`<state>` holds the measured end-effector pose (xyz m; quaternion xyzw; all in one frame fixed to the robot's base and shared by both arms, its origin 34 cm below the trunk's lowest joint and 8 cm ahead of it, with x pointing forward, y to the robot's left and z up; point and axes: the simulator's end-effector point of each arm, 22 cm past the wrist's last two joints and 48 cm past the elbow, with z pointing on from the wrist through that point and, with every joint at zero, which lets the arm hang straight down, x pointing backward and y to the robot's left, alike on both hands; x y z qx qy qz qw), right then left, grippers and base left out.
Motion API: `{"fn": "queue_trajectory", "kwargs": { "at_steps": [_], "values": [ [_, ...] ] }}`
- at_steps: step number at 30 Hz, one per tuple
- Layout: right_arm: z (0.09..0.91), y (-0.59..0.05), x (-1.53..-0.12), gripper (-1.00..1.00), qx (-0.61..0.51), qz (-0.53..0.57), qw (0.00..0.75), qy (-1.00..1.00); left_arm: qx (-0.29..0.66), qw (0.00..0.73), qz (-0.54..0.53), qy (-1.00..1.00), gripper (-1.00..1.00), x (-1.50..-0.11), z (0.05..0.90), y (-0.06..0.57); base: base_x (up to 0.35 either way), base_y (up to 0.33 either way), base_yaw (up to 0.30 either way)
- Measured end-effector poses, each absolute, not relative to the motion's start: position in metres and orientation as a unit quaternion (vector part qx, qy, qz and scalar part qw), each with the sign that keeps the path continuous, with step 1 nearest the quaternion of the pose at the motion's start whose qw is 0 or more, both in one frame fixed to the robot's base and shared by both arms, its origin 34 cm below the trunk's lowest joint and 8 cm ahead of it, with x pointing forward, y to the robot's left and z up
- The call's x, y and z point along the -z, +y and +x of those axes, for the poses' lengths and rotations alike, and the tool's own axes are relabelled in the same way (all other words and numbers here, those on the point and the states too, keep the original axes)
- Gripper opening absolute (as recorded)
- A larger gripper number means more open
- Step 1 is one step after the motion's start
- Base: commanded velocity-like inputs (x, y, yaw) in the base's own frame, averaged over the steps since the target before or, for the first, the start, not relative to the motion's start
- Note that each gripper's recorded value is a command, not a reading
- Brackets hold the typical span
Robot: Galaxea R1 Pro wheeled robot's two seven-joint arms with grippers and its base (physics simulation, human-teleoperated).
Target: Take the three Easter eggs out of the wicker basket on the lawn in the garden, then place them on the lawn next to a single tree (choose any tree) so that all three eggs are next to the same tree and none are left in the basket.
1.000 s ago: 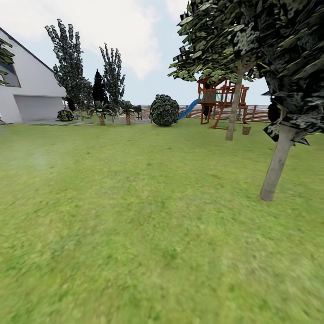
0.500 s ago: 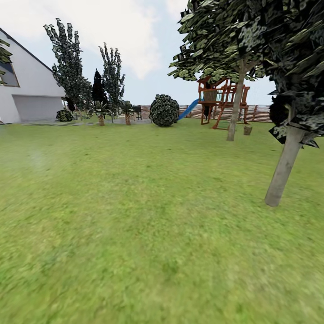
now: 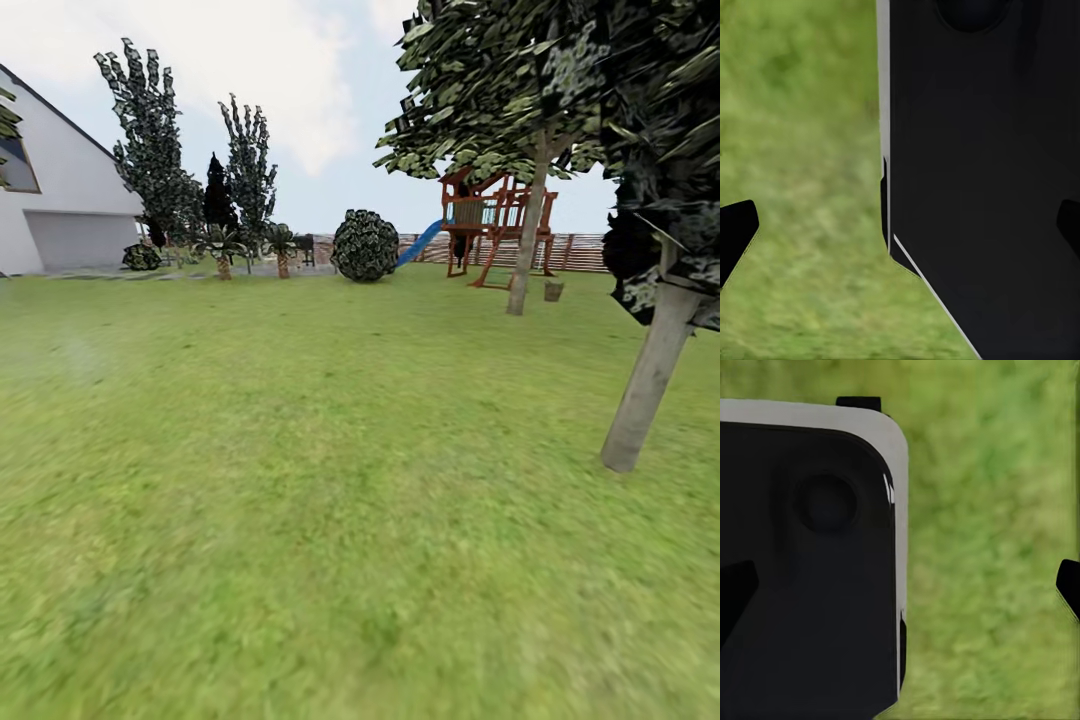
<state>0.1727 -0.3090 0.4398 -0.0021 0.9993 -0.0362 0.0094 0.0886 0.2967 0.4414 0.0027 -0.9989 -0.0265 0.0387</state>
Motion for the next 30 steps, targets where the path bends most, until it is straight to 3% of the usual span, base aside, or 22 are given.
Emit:
{"fn": "queue_trajectory", "kwargs": {
  "at_steps": [30],
  "values": [
    [0.1726, -0.3090, -0.4398, 1.00, 0.036, -0.002, 0.009, 0.999, 0.026, 0.039, 0.003, -0.999, 1.00, -0.4414, 0.0886, 0.2967, 0.337, 0.000, 0.000]
  ]
}}
